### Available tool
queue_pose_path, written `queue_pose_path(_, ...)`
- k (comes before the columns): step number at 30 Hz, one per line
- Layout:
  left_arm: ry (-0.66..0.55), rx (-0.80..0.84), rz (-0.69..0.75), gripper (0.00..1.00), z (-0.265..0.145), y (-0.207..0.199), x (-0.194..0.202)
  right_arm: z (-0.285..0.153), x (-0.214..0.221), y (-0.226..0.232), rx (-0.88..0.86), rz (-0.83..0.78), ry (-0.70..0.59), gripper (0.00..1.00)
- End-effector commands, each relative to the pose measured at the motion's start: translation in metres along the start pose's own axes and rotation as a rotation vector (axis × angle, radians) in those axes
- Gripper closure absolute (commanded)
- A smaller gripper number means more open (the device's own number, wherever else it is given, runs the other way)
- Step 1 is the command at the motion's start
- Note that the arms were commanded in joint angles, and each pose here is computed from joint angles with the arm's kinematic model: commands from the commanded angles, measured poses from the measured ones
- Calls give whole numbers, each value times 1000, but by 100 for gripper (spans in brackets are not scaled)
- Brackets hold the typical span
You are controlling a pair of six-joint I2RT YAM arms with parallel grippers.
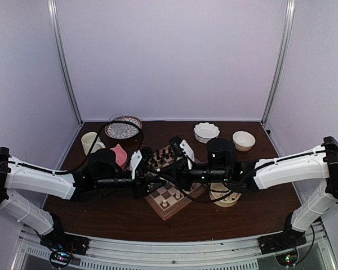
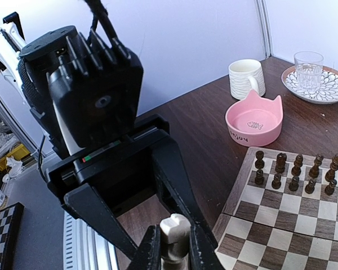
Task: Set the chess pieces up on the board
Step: Pass from the right arm to the left
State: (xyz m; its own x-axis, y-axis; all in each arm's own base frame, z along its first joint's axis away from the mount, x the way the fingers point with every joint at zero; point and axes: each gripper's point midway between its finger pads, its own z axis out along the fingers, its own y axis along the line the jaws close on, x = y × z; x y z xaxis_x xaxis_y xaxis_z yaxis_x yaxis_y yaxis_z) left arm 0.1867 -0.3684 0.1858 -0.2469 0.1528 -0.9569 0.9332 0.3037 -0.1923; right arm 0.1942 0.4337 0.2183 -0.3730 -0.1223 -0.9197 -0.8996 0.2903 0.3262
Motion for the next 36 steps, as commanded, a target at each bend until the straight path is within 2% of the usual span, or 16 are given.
queue_pose_path(1, -56, 39, 34, 63, -2, -7, -15, 2, -2, 8, -31, 0, -14, 95)
queue_pose_path(9, -53, 45, 47, 84, -1, -8, -16, 3, -1, 11, -45, -1, -12, 95)
queue_pose_path(17, -25, 34, 67, 89, 0, -6, -12, 0, -1, 5, -7, -12, -2, 91)
queue_pose_path(19, -22, 26, 65, 80, 0, -4, -12, -1, 0, 3, 6, -15, 2, 90)
queue_pose_path(23, -25, 13, 47, 47, 0, -2, -11, -2, -1, 3, 6, -11, -7, 91)
queue_pose_path(25, -41, -10, 46, 45, -1, 2, -11, -1, -2, 6, -8, -1, -13, 91)
queue_pose_path(30, -107, -74, 52, 46, -6, 11, -15, -1, -7, 7, -14, 52, -38, 92)
queue_pose_path(36, -157, -179, 107, 44, -10, 18, -16, 5, -8, -5, 77, 112, -43, 94)
